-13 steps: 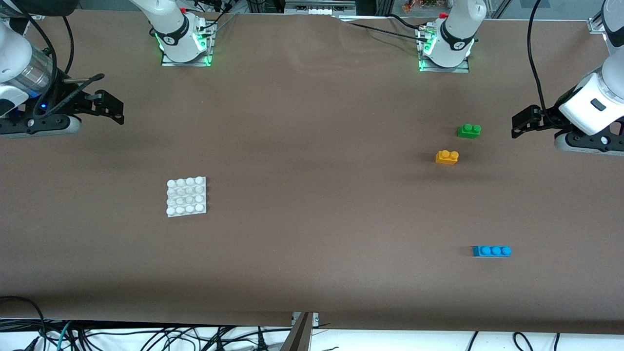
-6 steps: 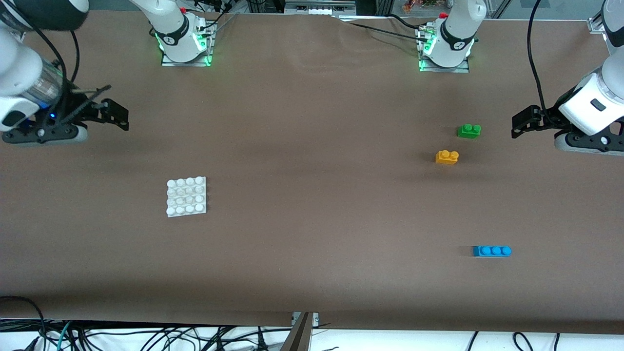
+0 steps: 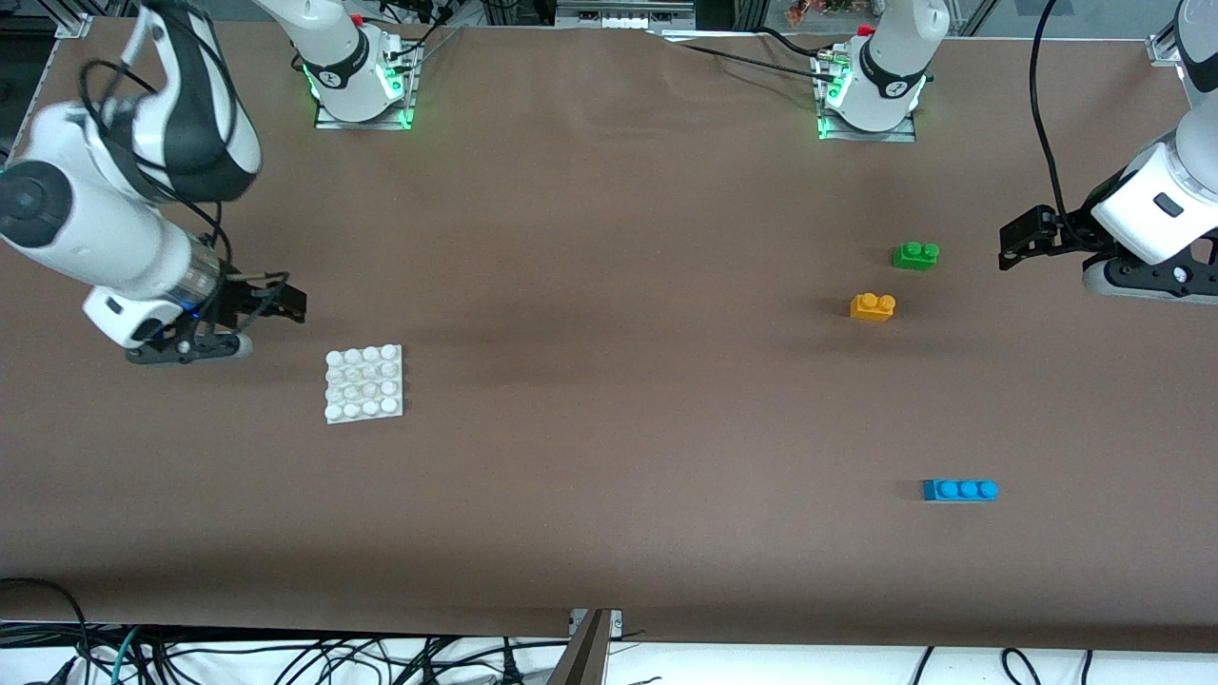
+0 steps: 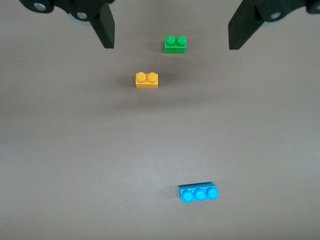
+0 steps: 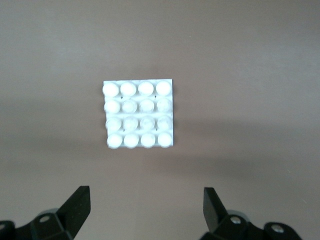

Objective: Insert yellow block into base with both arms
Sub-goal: 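Reach the right gripper down to the white base plate's edge, then grip the white base plate edge with the right gripper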

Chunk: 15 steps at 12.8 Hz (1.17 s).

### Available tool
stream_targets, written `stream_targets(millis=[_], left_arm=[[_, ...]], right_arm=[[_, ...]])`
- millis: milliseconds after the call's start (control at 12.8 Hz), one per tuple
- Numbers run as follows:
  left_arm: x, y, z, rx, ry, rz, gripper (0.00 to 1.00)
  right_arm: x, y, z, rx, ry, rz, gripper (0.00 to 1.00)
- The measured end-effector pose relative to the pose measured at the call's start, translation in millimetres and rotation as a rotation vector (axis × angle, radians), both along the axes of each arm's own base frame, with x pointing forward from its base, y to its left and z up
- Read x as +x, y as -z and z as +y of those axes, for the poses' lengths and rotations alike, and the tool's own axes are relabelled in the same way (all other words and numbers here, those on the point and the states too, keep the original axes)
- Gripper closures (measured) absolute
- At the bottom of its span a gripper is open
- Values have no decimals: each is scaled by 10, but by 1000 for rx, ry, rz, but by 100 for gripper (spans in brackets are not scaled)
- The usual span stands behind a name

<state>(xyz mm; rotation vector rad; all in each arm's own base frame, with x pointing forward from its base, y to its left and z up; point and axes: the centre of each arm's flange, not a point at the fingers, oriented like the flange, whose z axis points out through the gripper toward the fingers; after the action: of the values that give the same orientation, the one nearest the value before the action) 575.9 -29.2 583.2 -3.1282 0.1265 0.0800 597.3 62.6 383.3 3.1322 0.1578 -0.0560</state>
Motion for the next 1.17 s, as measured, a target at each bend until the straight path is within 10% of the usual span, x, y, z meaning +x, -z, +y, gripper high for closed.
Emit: stream_targets(millis=[1169], left_arm=[[0, 0, 1, 0, 0, 1, 0]], right_arm=[[181, 1662, -230, 78, 127, -87, 0]])
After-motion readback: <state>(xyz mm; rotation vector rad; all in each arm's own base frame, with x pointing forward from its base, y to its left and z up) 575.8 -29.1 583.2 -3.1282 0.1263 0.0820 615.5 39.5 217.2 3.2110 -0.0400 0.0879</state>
